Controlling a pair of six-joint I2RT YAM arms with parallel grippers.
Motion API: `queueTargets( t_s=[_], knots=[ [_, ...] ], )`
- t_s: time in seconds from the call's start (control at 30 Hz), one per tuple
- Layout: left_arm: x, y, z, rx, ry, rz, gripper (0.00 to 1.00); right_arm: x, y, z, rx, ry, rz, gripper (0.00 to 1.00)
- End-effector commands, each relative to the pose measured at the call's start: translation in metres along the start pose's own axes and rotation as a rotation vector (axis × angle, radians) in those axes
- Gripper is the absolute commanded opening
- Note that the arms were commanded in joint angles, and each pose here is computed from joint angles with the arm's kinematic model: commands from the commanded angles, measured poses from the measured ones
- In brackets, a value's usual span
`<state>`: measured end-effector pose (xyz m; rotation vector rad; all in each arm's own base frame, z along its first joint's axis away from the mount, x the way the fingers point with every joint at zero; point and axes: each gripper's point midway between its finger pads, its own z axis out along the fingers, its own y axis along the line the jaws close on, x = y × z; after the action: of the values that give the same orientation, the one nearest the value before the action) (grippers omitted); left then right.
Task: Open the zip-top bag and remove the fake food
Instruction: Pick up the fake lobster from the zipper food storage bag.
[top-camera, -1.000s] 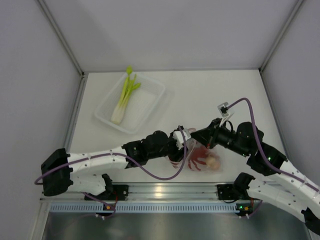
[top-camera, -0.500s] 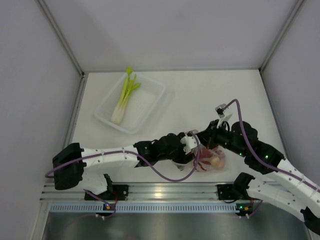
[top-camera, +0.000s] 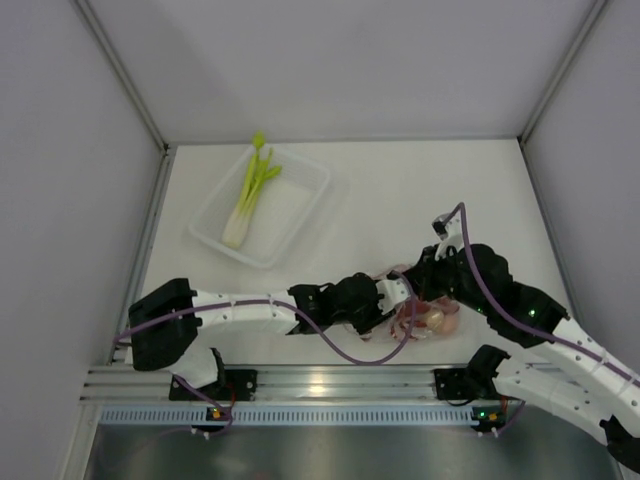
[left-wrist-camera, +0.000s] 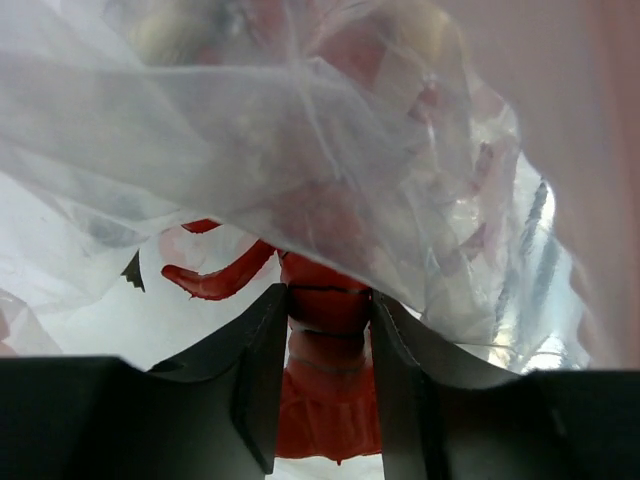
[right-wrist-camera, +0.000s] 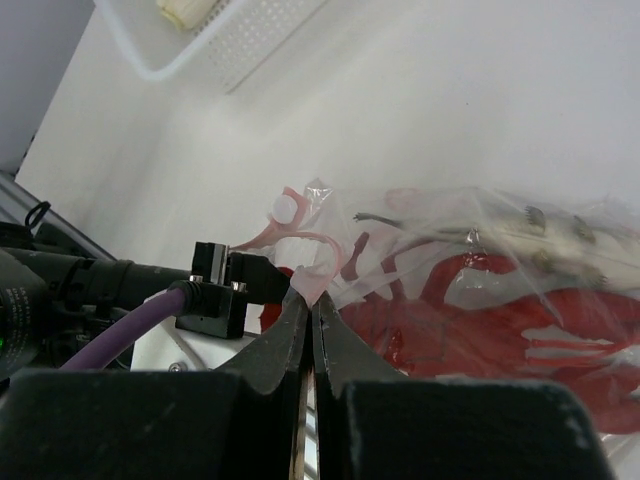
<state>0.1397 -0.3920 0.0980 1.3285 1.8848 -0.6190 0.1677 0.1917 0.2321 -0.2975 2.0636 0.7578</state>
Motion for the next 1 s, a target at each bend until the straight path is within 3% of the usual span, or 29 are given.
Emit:
queueTargets(
  t_s=[0.0, 0.1, 0.23, 0.6, 0.67, 0.8, 0.97],
  knots=[
    [0.016, -0.014, 0.011, 0.051, 0.057, 0.018, 0.37, -0.052, 0.065, -0.017, -0.289, -0.168, 0.055, 0.0],
    [0.014, -0.021, 0.007, 0.089, 0.022, 0.012, 0.37, -0.051, 0.064, -0.016, -0.288, -0.168, 0.058, 0.0],
    [0.015, -0.024, 0.011, 0.097, -0.002, -0.028, 0.56, -0.052, 0.065, -0.018, -0.293, -0.17, 0.059, 0.0],
    [0.049, -0.024, 0.041, 0.042, 0.058, -0.082, 0.59, -0.048, 0.066, -0.016, -0.298, -0.156, 0.064, 0.0],
    [0.054, -0.026, 0.047, 0.037, 0.07, -0.084, 0.54, -0.049, 0.066, -0.017, -0.297, -0.158, 0.064, 0.0],
    [0.056, -0.023, 0.05, 0.006, 0.07, -0.091, 0.2, -0.048, 0.063, -0.016, -0.286, -0.157, 0.057, 0.0],
    [0.04, -0.018, 0.04, -0.03, 0.017, -0.113, 0.01, -0.044, 0.056, -0.012, -0.253, -0.148, 0.048, 0.0]
  ],
)
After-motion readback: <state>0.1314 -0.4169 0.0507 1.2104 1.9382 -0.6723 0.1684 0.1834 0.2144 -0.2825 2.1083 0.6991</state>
